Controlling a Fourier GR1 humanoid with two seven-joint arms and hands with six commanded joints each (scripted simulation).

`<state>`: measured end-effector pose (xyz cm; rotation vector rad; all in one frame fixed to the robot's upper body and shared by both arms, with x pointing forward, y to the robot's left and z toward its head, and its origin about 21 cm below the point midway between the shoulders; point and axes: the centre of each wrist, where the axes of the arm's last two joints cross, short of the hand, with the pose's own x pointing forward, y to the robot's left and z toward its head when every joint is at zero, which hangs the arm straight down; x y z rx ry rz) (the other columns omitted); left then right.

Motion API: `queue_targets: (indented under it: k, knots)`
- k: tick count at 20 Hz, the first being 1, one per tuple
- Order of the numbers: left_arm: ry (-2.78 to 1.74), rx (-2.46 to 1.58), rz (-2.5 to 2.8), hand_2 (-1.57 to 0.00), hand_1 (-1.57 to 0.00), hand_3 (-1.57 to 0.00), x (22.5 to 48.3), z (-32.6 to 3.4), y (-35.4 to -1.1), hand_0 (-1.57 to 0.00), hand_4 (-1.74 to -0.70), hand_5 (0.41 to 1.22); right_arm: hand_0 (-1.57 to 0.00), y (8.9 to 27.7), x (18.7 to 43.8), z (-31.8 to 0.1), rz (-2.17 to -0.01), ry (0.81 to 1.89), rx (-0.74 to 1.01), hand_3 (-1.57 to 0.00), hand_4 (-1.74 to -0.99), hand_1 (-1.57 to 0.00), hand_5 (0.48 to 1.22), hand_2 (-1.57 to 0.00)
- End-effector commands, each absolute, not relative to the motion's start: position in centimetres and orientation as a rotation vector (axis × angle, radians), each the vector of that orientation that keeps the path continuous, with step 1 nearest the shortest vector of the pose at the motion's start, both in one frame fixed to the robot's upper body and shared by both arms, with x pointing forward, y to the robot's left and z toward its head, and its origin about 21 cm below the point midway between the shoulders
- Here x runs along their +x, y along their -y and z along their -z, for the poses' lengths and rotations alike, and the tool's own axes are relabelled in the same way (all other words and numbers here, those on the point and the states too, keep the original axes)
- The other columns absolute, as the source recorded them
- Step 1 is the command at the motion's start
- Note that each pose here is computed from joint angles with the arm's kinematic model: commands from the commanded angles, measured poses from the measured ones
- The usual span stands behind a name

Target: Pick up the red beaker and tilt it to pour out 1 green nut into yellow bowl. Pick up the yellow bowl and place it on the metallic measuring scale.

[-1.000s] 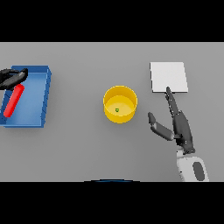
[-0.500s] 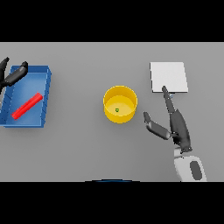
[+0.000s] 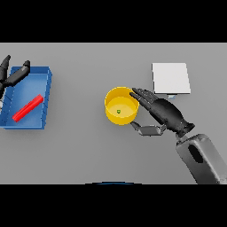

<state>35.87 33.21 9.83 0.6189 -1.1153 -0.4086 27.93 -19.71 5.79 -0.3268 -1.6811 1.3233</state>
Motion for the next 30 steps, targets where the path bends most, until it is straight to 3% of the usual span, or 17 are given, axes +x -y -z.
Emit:
queue_targets:
  k: [1, 4, 12, 21, 27, 29, 30]
  knots:
    - [1.116, 0.616, 0.416, 0.00, 0.00, 0.00, 35.6, -9.6, -33.2, 0.00, -0.72, 0.667, 0.00, 19.3, 28.6, -6.2, -1.424, 1.665, -0.353, 0.00, -1.233, 0.00, 0.703, 0.00]
    - [1.109, 0.609, 0.425, 0.00, 0.00, 0.00, 35.3, -9.5, -33.2, 0.00, -0.71, 0.676, 0.00, 18.0, 29.7, -6.7, -1.686, 1.605, -0.371, 0.00, -1.223, 0.00, 0.705, 0.00]
    - [1.119, 0.593, 0.412, 0.00, 0.00, 0.00, 35.2, -9.6, -33.5, 0.00, -0.72, 0.688, 0.00, 15.2, 32.4, -6.5, -2.044, 1.409, -0.353, 0.00, -1.223, 0.00, 0.704, 0.00]
    - [1.128, 0.591, 0.395, 0.00, 0.00, 0.00, 34.9, -9.3, -34.3, 0.00, -0.72, 0.684, 0.00, 12.6, 34.5, -5.2, -2.209, 1.206, -0.373, 0.00, -1.275, 0.00, 0.735, 0.00]
    - [1.135, 0.585, 0.400, 0.00, 0.00, 0.00, 34.5, -9.6, -34.5, 0.00, -0.71, 0.686, 0.00, 12.2, 34.9, -5.3, -2.169, 1.162, -0.356, -0.04, -1.336, -0.02, 0.810, -0.02]
    - [1.137, 0.584, 0.395, 0.00, 0.00, 0.00, 34.7, -10.1, -34.4, 0.00, -0.71, 0.691, -0.29, 11.9, 34.8, -5.1, -2.180, 1.150, -0.360, -0.17, -1.387, -0.24, 0.873, -0.18]
    - [1.136, 0.581, 0.395, 0.00, 0.00, 0.00, 34.8, -10.0, -34.4, 0.00, -0.72, 0.692, -0.54, 11.9, 34.7, -5.0, -2.198, 1.153, -0.361, -0.26, -1.420, -0.47, 0.943, -0.31]
